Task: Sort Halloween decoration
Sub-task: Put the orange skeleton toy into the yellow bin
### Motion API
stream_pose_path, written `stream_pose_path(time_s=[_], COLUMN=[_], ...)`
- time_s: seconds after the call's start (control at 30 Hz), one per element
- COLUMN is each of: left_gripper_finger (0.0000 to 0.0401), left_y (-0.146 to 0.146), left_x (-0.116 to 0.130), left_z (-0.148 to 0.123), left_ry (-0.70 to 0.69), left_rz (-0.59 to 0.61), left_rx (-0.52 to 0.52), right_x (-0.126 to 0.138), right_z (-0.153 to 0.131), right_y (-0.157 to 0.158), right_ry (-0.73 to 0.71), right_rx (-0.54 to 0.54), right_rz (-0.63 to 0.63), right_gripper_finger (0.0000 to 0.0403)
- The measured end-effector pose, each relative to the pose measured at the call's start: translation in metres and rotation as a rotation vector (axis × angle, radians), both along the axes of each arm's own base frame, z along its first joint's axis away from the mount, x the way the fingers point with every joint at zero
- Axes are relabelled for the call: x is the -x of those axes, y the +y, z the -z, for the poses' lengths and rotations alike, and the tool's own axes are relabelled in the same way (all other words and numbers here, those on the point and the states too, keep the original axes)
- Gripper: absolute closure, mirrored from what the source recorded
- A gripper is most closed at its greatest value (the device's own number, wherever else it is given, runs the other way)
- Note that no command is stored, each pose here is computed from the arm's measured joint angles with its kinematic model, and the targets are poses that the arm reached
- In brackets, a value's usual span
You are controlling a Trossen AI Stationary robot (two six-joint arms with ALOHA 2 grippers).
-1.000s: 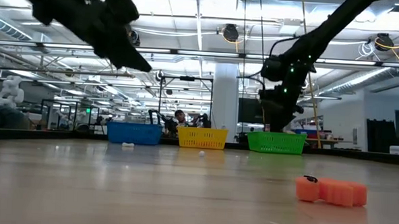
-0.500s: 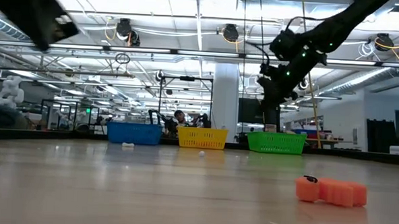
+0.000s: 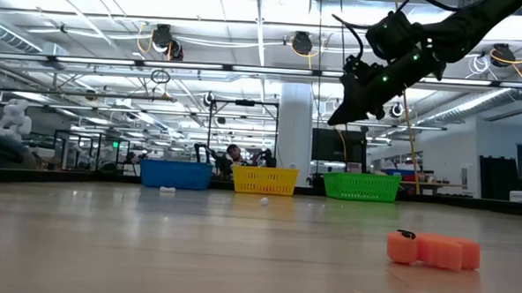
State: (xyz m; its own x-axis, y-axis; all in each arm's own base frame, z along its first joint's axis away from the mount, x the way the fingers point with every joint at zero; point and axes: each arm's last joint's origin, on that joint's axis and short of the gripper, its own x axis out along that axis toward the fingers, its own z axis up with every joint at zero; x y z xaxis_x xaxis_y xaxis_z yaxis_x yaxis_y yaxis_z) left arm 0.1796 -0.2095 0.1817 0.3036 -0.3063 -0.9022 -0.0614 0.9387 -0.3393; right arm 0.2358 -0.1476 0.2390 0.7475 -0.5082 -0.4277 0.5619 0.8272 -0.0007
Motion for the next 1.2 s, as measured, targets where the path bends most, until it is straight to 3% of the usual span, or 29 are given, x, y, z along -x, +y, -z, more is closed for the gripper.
stream_pose_path(time_s=[0.1,0.3,0.53,0.7,0.97,1.2], left_gripper_finger=[0.0305,0.0224,0.0193,0.0234,0.0382,0.0388], left_y=[-0.009,-0.019,-0.03,-0.029,-0.024,-0.006], left_x=[-0.004,-0.005,-0.008,-0.003,-0.001,0.002], left_z=[0.007,0.034,0.048,0.059,0.059,0.041], left_ry=[-0.007,0.051,0.039,0.081,0.087,0.095], left_rz=[-0.004,-0.008,-0.037,-0.093,-0.106,-0.132], left_rx=[0.023,-0.031,-0.015,-0.09,-0.141,-0.191], right_x=[-0.002,-0.002,-0.002,-0.002,-0.002,-0.002], right_z=[0.001,0.0,0.0,0.0,0.0,0.0], right_y=[0.003,0.004,0.004,0.004,0.004,0.004], right_ry=[0.027,0.03,0.031,0.031,0.032,0.032], right_rx=[0.03,0.039,0.041,0.042,0.041,0.041], right_rz=[0.012,0.005,0.004,0.004,0.004,0.003], right_gripper_finger=[0.0402,0.0402,0.0403,0.0403,0.0403,0.0403])
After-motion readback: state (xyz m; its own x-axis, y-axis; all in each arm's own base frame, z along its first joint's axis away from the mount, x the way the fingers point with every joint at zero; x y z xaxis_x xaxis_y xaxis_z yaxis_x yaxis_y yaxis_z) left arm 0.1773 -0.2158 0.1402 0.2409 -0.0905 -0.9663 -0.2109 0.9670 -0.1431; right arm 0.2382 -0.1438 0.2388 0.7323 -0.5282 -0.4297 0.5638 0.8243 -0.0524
